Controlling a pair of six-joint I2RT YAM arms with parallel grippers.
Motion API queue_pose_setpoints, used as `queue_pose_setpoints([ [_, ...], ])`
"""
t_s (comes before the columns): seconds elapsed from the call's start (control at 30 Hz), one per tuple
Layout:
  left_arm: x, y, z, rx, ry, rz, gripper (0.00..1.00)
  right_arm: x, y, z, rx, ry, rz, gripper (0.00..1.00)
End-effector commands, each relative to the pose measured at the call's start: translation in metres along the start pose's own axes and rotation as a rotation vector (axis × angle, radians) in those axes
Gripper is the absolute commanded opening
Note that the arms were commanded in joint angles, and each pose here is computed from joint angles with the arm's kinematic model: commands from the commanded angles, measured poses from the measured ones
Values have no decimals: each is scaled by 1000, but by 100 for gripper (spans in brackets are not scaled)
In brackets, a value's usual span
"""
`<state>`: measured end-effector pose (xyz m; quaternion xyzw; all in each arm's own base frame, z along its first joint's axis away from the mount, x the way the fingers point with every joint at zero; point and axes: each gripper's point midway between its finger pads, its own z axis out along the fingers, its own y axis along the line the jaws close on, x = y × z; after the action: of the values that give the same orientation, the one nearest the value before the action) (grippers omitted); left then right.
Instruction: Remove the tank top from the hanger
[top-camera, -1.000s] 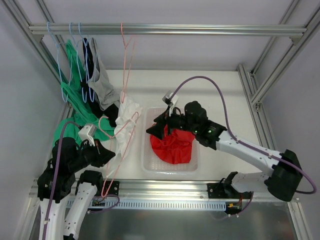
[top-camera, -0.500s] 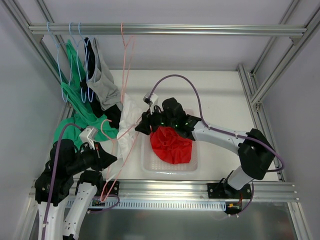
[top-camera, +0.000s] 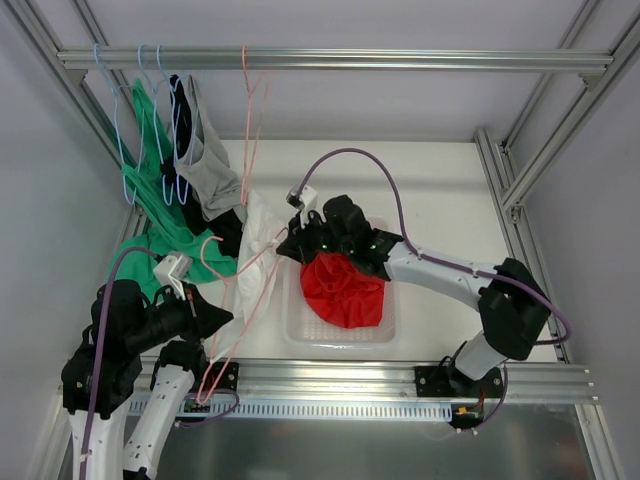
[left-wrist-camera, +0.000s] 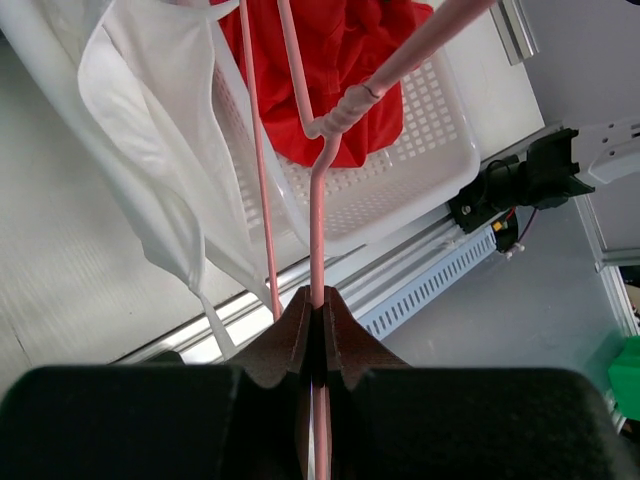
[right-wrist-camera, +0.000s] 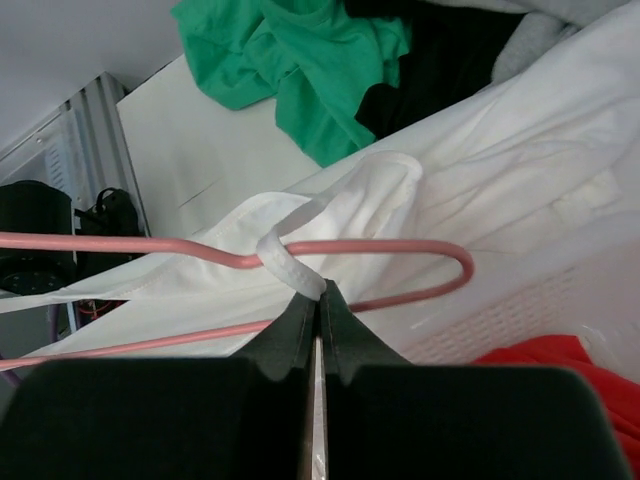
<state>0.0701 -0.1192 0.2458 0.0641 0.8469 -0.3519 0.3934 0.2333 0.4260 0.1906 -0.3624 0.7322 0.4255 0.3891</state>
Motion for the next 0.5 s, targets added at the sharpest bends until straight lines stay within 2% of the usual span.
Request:
queue_pose_setpoints([
  [0.0,-13,-22,-12,71,-27,44,0,-72,-4,-47,115,-183,-83,0],
  [0.07,-18,-31,-17,99,-31,60,0,-105,-21,-75,192,-249,-86,0],
  [0.13,-26,-41,-24,123,-49,86,0,-112,-47,-86,254,-220,-61,0],
  [0.2,-38,-50,-31,133,-75,110,0,-132,-44,-88,221,-210,-68,0],
  [0.27,-51,-58,-36,144,-112,141,0,-129,-49,-79,205,-147,-69,0],
  [0.3,-62,-68,-43,158,-141,165,0,-147,-40,-81,174,-170,-88,0],
  [0.37,-80,-83,-52,201,-199,216,0,-152,-38,-77,160,-163,-82,0],
  [0.43,-100,-99,-65,228,-296,256,0,-169,-18,-81,78,-190,-88,0],
  [0.47,-121,-110,-74,246,-400,309,0,-173,-9,-83,43,-198,-68,0],
])
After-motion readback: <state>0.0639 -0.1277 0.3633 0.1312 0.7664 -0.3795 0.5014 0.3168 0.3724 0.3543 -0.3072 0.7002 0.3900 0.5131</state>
